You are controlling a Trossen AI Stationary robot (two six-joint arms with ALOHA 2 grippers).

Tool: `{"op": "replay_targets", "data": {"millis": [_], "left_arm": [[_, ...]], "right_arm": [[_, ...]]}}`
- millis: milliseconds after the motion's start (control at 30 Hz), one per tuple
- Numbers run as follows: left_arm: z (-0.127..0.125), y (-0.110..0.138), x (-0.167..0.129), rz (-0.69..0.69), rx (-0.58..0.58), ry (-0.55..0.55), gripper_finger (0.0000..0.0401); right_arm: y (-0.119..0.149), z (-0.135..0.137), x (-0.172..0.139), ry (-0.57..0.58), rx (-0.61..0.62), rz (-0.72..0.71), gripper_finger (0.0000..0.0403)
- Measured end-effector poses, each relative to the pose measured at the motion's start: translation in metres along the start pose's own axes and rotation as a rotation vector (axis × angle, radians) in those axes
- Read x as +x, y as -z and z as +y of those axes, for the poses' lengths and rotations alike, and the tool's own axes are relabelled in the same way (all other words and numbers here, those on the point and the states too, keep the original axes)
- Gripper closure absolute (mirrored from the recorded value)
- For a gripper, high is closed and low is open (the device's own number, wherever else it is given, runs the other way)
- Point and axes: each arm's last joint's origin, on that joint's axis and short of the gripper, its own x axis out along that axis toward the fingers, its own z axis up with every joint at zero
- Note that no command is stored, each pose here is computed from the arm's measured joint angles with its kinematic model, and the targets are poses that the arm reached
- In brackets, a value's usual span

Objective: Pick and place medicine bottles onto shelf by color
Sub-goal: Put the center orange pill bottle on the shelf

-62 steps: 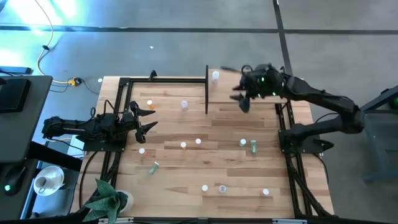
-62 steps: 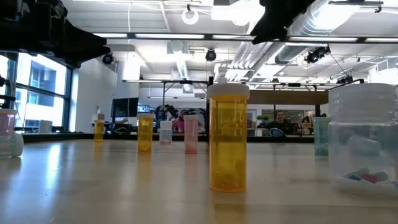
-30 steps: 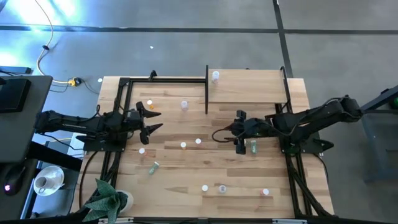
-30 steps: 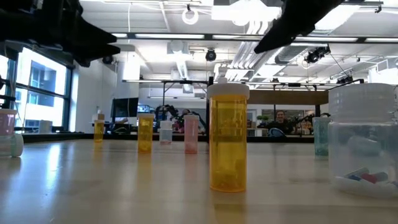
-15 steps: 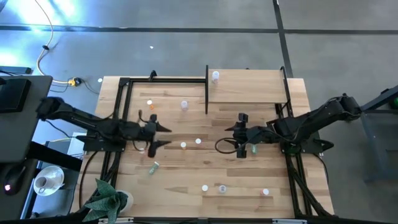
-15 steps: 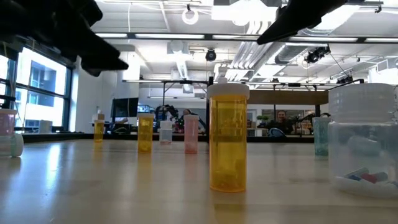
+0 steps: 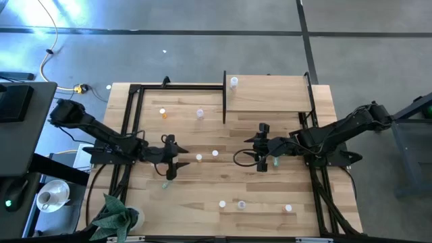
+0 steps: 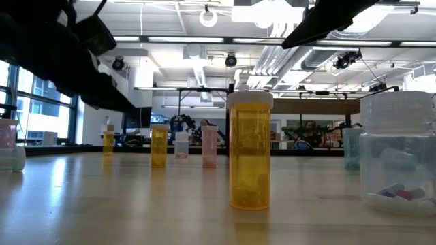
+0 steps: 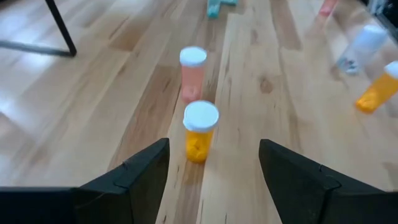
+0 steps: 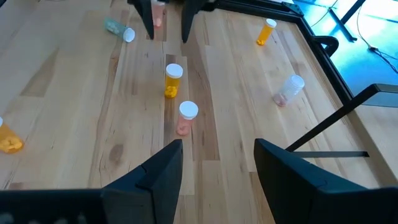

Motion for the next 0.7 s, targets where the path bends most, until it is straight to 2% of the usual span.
{"op": "replay_targets", "data": {"millis": [367,700], "left_arm": [[-0.005,0.018,0.029,0.020,0.003,-0.016,0.0162],[-0.008,0.019,0.062,0.079,0.008,-0.071,0.0162]], "right_arm": [[0.000,0.000,0.000,0.000,0.001,-0.001,0.0214],[0.000,0.000,0.000,0.000,0.002,-0.002,0.0214]]}}
